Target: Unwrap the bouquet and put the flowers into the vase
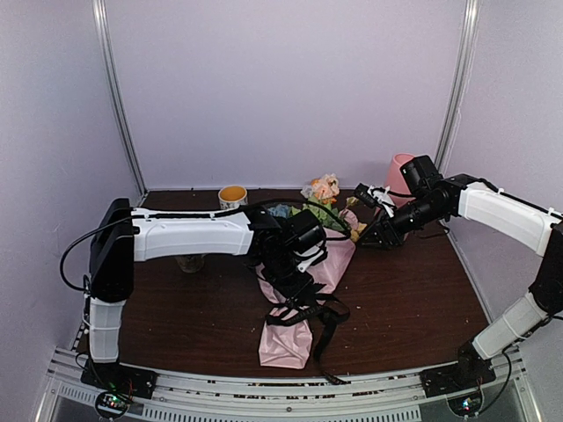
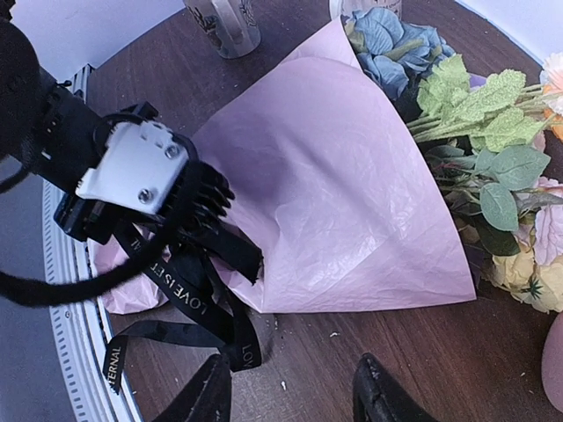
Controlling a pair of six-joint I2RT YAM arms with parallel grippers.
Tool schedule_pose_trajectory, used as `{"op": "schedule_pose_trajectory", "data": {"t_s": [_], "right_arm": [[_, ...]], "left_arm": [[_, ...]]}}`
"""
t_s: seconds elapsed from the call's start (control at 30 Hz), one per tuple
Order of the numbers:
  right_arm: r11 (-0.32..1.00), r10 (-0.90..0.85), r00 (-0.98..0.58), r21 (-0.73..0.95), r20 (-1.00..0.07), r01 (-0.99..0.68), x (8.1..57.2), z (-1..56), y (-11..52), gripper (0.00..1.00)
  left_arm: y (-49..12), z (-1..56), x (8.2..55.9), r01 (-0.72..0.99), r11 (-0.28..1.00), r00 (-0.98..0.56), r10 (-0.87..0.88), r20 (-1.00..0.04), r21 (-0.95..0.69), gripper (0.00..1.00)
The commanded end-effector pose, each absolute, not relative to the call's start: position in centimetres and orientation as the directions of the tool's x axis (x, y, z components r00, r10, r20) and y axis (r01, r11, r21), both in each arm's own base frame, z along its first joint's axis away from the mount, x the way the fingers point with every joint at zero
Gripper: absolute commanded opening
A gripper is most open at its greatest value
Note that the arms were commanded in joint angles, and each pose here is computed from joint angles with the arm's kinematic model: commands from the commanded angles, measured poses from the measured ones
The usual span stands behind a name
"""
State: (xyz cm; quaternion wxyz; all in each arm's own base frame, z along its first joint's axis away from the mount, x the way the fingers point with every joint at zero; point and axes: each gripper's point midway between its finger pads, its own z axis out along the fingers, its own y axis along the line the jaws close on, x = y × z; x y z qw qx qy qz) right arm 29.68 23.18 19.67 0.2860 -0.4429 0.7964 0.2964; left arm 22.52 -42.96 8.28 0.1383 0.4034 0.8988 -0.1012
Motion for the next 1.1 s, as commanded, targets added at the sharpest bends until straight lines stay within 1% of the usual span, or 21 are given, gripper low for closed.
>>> {"op": "schedule_pose_trajectory", "data": {"t_s": [0.0,0.47,0.87,1.07], "right_arm": [[0.409,-0.539,-0.445,0.24,-0.715,-0.881,29.3,19.0,23.3,0.47],[0.376,-0.528,-0.457,0.285,-0.716,-0.882,28.6,18.4,23.9,0.47],[0.374,-0.535,-0.473,0.305,-0.701,-0.876,28.7,17.7,24.0,0.46],[0.374,-0.537,-0.477,0.31,-0.696,-0.874,28.7,17.4,24.1,0.46]], "left_arm": [[-41.7,14.7,23.9,0.716,0.697,-0.628,0.621,-0.469,-0.037,0.0],[-37.9,20.5,24.7,0.64,0.768,-0.594,0.496,-0.633,0.001,0.0],[-32.6,31.5,24.6,0.558,0.83,-0.477,0.318,-0.819,-0.003,0.0],[-30.1,36.3,23.8,0.542,0.839,-0.417,0.226,-0.881,-0.042,0.0]]}}
